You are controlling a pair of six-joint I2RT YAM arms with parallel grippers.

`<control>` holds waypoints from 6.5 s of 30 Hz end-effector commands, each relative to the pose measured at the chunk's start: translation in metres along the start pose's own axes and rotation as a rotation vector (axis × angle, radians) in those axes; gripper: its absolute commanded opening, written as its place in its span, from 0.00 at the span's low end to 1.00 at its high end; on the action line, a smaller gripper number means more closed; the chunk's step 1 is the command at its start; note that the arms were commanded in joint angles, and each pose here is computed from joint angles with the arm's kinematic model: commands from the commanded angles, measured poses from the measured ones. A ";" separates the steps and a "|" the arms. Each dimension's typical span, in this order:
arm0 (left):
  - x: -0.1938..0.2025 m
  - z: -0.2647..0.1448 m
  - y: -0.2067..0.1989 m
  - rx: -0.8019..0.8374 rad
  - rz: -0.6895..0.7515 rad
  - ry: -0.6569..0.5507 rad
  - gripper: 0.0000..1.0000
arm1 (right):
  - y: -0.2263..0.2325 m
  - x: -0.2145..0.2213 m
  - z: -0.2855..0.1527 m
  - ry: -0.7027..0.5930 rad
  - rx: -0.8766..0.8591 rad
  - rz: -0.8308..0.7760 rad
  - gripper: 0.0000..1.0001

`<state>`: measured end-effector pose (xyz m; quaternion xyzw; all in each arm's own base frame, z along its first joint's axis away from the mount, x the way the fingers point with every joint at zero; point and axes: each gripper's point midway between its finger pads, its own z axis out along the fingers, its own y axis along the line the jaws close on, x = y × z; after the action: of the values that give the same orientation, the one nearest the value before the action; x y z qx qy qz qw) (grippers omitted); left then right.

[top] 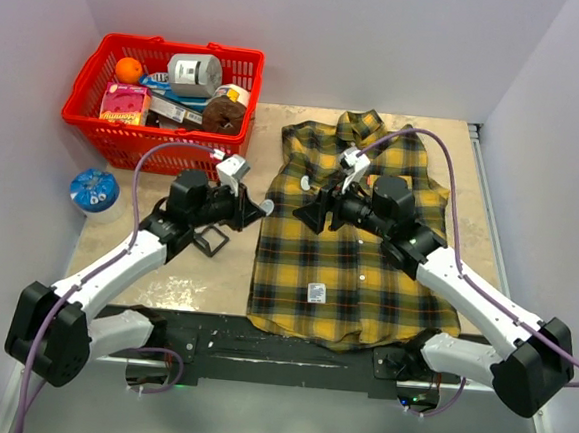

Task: Pin the brooch onto the clothing

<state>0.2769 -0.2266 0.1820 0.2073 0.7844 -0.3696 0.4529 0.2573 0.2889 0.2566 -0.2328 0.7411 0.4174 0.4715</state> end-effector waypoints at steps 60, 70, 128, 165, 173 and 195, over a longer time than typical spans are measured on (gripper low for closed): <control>0.015 0.170 0.068 -0.343 -0.091 0.090 0.00 | -0.239 0.084 0.090 0.230 0.633 -0.081 0.18; 0.025 0.184 0.075 -0.392 -0.074 0.147 0.00 | -0.230 0.079 0.091 0.208 0.589 -0.064 0.00; 0.034 0.196 0.056 -0.257 -0.114 0.082 0.00 | -0.202 0.115 0.121 0.240 0.341 0.045 0.00; 0.015 0.190 0.042 -0.035 -0.199 -0.026 0.00 | -0.182 0.095 0.115 0.221 0.256 0.031 0.12; 0.018 0.180 0.047 -0.028 -0.235 -0.027 0.00 | -0.169 0.060 0.073 0.151 0.317 0.020 0.57; 0.045 0.170 0.053 0.138 -0.282 0.112 0.00 | -0.189 0.046 0.044 0.063 0.299 0.029 0.62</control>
<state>0.3887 -0.3242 0.0695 0.1447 0.8069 -0.4426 0.3633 0.4002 0.2146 0.1424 -0.1431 0.8210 0.2773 0.4781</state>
